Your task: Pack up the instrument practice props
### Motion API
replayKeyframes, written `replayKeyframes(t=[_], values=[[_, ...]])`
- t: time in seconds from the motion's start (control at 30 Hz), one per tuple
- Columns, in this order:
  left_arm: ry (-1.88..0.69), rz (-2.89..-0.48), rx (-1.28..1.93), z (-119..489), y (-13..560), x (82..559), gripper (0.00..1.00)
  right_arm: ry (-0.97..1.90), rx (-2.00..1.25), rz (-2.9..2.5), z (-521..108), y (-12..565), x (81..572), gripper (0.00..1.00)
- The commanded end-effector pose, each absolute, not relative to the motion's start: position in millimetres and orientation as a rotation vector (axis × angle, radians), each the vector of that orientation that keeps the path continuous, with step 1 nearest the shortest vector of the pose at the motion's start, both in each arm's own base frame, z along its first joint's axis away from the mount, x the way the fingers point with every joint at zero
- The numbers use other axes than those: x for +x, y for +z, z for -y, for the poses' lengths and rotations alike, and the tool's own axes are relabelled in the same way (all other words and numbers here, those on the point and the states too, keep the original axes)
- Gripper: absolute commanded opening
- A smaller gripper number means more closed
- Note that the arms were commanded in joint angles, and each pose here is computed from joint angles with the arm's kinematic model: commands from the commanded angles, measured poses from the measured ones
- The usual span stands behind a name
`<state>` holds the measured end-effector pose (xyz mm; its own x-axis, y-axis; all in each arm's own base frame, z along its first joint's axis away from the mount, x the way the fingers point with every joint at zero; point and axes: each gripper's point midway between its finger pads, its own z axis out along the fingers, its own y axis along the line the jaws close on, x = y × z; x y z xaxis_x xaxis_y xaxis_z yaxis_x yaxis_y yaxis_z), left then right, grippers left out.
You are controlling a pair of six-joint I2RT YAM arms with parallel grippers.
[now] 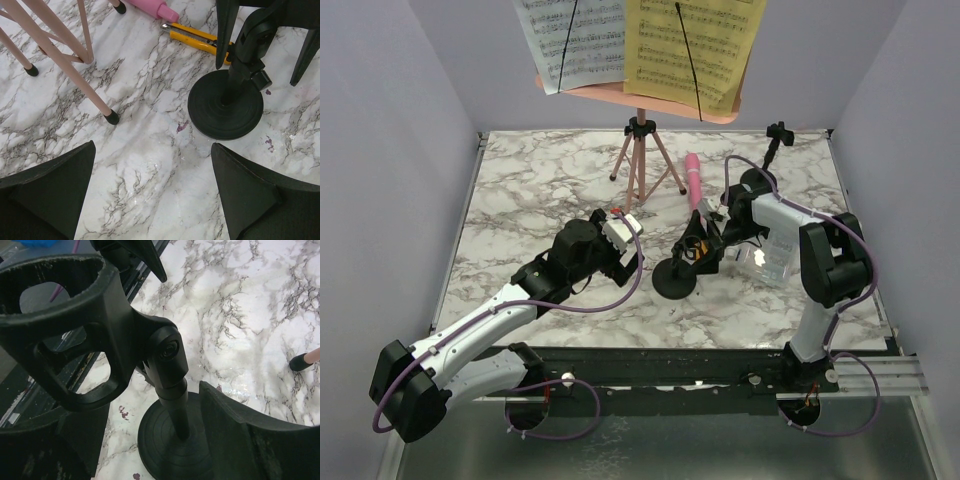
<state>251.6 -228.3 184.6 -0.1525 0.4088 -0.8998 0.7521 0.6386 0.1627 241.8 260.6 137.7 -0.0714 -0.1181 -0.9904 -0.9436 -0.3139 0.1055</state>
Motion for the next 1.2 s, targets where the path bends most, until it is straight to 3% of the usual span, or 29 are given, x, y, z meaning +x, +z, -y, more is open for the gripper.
replayKeyframes(t=[0.0, 0.43, 0.9, 1.17], values=[[-0.372, -1.786, 0.943, 222.6, 180.5, 251.2, 0.99, 1.476, -1.515, -1.199, -265.5, 132.4, 241.5, 0.71], [-0.371, -1.78, 0.944, 222.5, 182.0, 251.1, 0.99, 1.502, -1.552, -1.215, -275.4, 129.6, 236.1, 0.5], [-0.36, -1.785, 0.944, 221.2, 180.0, 252.1, 0.99, 1.45, -1.567, -1.185, -270.9, 151.5, 226.9, 0.14], [-0.376, -1.796, 0.955, 224.2, 176.6, 251.1, 0.99, 1.369, -1.611, -1.281, -260.1, 167.7, 219.0, 0.08]])
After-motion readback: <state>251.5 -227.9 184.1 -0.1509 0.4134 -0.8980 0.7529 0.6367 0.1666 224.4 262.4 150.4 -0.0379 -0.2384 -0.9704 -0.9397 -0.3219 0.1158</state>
